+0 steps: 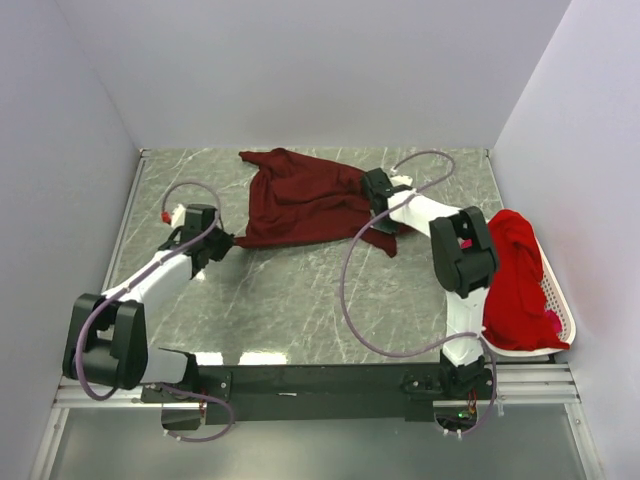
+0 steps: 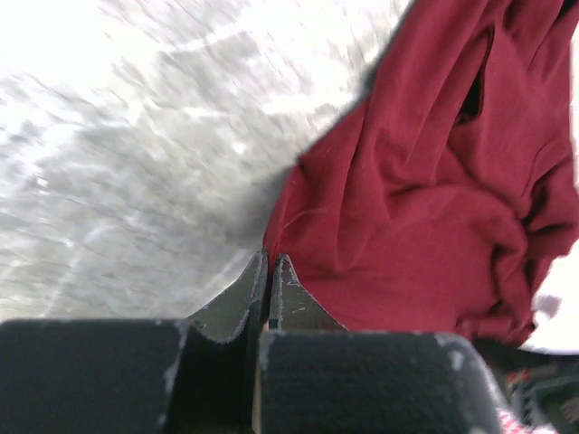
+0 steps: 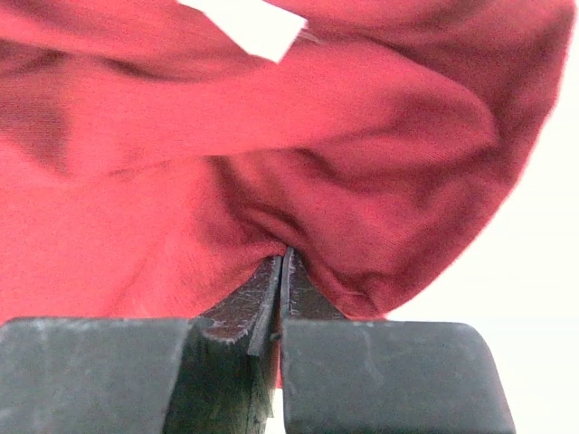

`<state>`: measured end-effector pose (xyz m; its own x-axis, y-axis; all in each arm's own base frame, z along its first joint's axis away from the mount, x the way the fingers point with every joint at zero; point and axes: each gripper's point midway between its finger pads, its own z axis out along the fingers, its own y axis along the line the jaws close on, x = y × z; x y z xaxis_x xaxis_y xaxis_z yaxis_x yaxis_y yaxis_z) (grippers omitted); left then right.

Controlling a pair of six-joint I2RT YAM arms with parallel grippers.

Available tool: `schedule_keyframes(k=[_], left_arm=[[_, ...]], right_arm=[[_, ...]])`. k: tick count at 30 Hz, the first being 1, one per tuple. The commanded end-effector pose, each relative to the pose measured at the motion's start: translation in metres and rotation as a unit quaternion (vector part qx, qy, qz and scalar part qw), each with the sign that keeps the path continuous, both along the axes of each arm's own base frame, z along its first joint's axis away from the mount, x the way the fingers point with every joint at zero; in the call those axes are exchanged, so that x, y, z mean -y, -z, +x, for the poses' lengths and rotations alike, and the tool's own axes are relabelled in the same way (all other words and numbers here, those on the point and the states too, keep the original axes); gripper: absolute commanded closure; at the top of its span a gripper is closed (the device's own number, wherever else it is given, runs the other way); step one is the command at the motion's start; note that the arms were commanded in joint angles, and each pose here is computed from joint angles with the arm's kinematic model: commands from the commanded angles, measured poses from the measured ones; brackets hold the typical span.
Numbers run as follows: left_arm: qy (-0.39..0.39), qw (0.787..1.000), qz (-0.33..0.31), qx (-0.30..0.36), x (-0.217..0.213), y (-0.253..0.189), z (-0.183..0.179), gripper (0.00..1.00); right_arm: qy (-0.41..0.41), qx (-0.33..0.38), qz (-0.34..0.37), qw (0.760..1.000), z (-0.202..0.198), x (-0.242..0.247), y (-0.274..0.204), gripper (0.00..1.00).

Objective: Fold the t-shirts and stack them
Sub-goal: Flatten the tshirt out

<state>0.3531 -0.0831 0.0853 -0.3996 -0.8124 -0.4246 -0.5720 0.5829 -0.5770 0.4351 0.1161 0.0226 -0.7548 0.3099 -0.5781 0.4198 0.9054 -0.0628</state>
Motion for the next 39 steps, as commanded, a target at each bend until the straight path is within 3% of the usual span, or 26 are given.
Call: schedule_keyframes(k=[1,9,13,14,17,31,39], left_arm=[[-0.025,1.0,-0.003,0.009,-0.027,-0.011,-0.004,0.99],[-0.077,0.997,-0.002,0.022,-0.076,-0.034,-0.002,0.99],[-0.072,0.997,-0.004,0.03,-0.076,-0.04,-0.002,0.99],[-0.067,0.997,-0.006,0.028,-0.075,-0.039,-0.002,0.99],[-0.065,0.998,-0.007,0.027,-0.073,-0.036,-0.005,0.99],[-0.052,0.998,-0.009,0.019,-0.07,-0.026,-0.014,0.99],[-0.047,0.999,-0.01,0.018,-0.068,-0.025,-0.017,0.99]], right_arm=[[0.025,0.043,0.009,0.999,-0.001,0.024,-0.036,1.0],[0.039,0.062,0.055,0.996,-0.031,0.06,-0.058,0.99],[0.034,0.051,0.07,0.996,-0.051,0.061,-0.047,0.71],[0.029,0.055,0.081,0.995,-0.054,0.057,-0.049,0.6],[0.01,0.058,0.11,0.992,-0.069,0.039,-0.047,0.48],[0.038,0.133,0.088,0.986,-0.147,0.026,-0.072,0.33],[-0.019,0.049,0.086,0.995,-0.151,0.001,-0.027,0.29]])
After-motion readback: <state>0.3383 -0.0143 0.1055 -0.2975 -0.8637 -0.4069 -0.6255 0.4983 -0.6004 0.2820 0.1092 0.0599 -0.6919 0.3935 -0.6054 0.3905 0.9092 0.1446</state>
